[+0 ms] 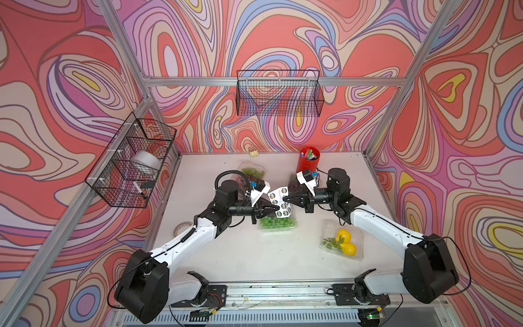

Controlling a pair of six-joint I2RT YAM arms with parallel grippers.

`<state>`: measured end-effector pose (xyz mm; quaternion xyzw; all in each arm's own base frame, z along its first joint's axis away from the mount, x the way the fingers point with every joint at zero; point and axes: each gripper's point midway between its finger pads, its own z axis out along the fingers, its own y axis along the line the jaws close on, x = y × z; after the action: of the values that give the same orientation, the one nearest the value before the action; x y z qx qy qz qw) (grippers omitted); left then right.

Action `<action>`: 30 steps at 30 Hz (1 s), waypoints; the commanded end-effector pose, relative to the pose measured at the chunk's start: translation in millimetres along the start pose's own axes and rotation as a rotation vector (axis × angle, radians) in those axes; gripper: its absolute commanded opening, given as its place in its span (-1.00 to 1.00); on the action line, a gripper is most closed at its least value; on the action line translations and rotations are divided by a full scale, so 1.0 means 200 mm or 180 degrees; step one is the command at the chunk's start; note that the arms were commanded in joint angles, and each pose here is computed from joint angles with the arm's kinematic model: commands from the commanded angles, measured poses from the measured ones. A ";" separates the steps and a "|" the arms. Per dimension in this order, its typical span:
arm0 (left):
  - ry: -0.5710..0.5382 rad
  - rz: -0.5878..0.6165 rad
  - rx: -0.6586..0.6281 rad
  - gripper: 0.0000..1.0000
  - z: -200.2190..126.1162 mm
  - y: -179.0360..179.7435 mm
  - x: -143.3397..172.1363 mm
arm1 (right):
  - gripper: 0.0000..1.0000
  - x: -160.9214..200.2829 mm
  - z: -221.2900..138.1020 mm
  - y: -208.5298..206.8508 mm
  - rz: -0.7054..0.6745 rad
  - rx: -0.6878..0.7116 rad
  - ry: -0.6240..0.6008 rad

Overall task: Label fruit boxes
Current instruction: Adjust the label sticker.

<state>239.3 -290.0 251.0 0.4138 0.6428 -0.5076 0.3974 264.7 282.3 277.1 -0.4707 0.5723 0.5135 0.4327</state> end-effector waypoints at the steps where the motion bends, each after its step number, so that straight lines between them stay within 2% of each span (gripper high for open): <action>1: -0.0150 0.0196 0.0023 -1.00 0.00 -0.02 -0.11 | -1.00 -0.01 -0.01 0.02 -0.0039 0.0051 -0.0019; 18: -0.0322 0.0254 -0.0090 -1.00 0.01 0.02 -0.18 | -1.00 0.00 -0.01 0.04 -0.0037 0.0026 -0.0112; 26: -0.0333 0.0263 -0.0051 -1.00 0.01 0.00 -0.18 | -1.00 0.00 -0.01 0.00 -0.0069 0.0213 -0.0090; 30: -0.0293 0.0267 -0.0135 -1.00 -0.01 0.00 -0.16 | -0.74 -0.02 -0.04 -0.03 -0.0106 0.0468 -0.0069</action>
<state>251.8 -294.1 258.0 0.3971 0.6410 -0.5040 0.4213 269.7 278.6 280.6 -0.4515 0.5787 0.4907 0.4696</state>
